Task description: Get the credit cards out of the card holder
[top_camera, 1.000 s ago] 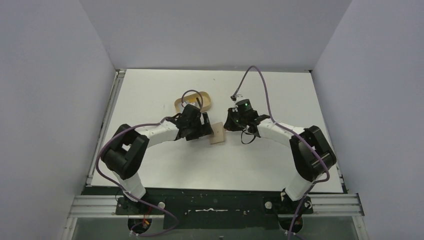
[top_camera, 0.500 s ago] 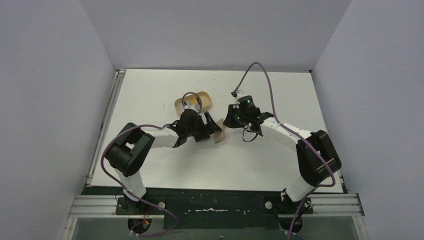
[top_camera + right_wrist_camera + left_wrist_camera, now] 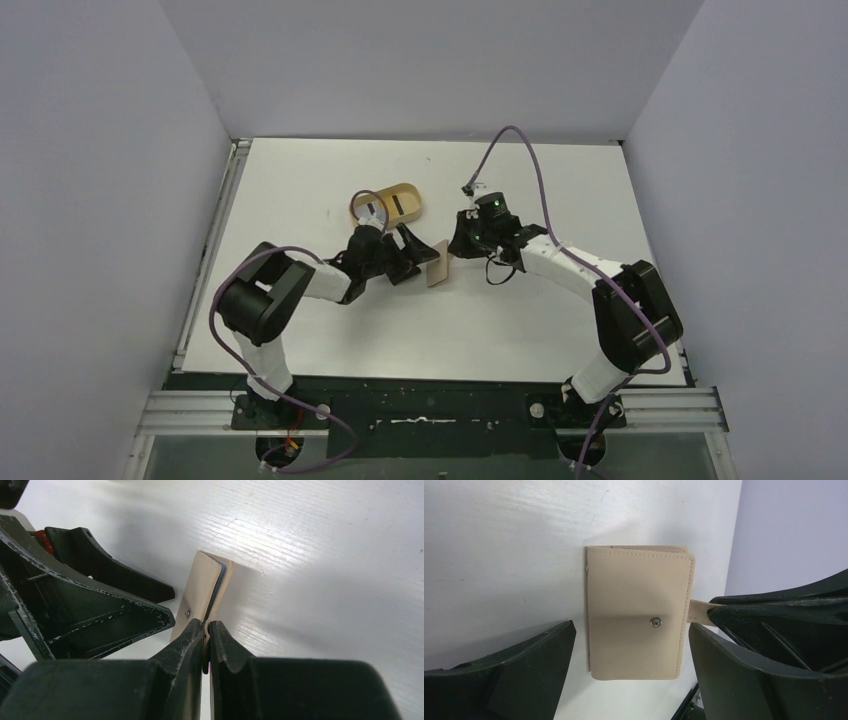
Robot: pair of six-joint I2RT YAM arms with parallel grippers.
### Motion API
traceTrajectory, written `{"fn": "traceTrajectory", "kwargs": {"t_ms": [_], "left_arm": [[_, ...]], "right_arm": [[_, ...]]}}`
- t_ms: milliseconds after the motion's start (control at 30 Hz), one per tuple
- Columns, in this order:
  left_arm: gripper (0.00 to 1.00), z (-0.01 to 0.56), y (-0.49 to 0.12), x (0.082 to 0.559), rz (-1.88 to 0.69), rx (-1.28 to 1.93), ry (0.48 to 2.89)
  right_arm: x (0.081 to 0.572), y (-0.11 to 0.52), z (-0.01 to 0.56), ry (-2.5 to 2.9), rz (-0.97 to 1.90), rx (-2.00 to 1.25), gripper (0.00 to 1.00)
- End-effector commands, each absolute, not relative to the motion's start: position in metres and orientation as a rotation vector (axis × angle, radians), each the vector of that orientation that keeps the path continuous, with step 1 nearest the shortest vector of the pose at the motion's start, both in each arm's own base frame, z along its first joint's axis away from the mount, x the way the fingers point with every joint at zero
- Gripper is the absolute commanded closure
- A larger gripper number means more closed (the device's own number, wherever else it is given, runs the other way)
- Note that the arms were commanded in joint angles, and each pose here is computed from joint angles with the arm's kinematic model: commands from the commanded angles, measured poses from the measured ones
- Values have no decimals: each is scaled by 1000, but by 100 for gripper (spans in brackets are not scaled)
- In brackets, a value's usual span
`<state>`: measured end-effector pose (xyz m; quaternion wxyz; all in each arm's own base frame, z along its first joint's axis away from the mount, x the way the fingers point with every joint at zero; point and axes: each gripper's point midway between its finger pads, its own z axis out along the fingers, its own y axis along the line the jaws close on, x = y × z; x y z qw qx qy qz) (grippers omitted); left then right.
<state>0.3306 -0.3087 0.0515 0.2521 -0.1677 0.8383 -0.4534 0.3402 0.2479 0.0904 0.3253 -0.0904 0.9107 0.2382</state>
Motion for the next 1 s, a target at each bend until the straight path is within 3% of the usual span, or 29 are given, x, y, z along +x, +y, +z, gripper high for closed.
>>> {"fn": "traceTrajectory", "kwargs": {"t_ms": [0, 233, 967], "left_arm": [[16, 73, -322, 340, -1432, -443, 2142], [3, 72, -332, 335, -1581, -410, 2108], [3, 59, -337, 314, -1696, -358, 2133]], "right_arm": [[355, 252, 131, 2273, 644, -263, 100], [356, 247, 127, 2296, 615, -263, 100], [359, 239, 162, 2253, 619, -256, 100]]}}
